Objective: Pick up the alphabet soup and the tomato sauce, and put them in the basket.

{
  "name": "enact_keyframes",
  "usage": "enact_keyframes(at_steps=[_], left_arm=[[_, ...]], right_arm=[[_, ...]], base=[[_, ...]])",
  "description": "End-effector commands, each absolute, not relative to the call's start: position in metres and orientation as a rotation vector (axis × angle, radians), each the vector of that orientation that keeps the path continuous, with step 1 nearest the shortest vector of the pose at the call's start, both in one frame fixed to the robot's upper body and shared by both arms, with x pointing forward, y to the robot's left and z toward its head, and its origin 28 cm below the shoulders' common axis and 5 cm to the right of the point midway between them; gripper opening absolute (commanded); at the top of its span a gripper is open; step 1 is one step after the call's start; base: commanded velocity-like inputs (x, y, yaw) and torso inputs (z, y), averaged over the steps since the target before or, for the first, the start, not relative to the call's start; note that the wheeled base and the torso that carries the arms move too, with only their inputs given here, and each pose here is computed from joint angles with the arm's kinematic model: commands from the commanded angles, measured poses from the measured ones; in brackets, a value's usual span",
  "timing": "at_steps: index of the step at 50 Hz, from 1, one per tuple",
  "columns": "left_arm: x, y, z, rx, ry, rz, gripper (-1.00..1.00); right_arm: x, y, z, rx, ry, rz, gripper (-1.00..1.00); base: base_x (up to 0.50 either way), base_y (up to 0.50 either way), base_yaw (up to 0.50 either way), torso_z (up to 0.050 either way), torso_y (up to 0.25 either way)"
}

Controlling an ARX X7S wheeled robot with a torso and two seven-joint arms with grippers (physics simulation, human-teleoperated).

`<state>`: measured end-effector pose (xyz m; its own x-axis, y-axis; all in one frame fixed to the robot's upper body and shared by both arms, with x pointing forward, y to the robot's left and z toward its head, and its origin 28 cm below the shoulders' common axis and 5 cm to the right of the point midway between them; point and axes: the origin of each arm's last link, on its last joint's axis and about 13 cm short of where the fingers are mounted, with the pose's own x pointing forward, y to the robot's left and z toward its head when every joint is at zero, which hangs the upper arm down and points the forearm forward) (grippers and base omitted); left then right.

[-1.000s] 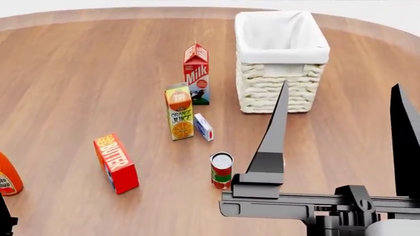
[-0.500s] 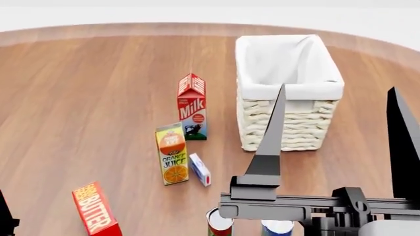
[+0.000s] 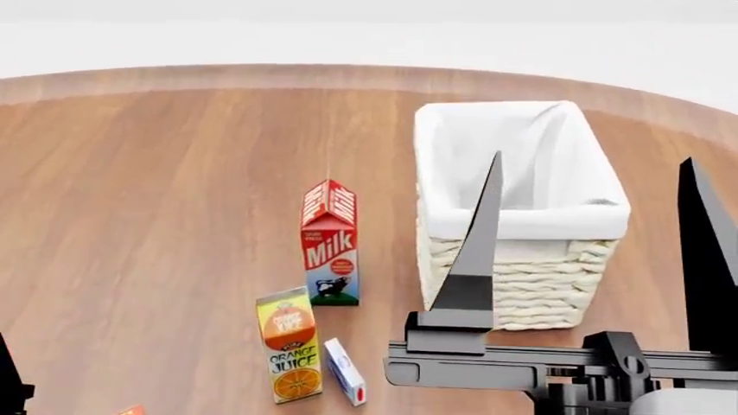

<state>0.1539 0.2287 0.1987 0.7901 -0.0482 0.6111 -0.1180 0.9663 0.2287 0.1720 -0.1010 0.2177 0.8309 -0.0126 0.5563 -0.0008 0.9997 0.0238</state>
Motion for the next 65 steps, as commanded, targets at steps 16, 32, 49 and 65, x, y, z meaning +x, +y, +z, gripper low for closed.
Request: enact_keyframes(at_steps=[16, 32, 49, 65], left_arm=[[0.154, 0.230, 0.200, 0.258, -0.667, 0.043, 1.00], [0.153, 0.229, 0.199, 0.260, -0.667, 0.042, 1.00], [0.153, 0.230, 0.199, 0.259, -0.667, 0.042, 1.00], [0.155, 0.230, 0.200, 0.258, -0.663, 0.045, 1.00]], right_arm=[[0.171, -0.100, 0.217, 0.022, -0.590, -0.003, 1.00], [0.171, -0.100, 0.217, 0.027, -0.586, -0.003, 1.00], [0.170, -0.099, 0.214, 0.021, -0.583, 0.000, 1.00], [0.164, -0.099, 0.248, 0.014, -0.472, 0.108, 1.00]], base=[[0.37, 0.00, 0.00, 0.000, 0.001], [0.37, 0.00, 0.00, 0.000, 0.001], [0.32, 0.00, 0.00, 0.000, 0.001], [0.01, 0.00, 0.00, 0.000, 0.000]])
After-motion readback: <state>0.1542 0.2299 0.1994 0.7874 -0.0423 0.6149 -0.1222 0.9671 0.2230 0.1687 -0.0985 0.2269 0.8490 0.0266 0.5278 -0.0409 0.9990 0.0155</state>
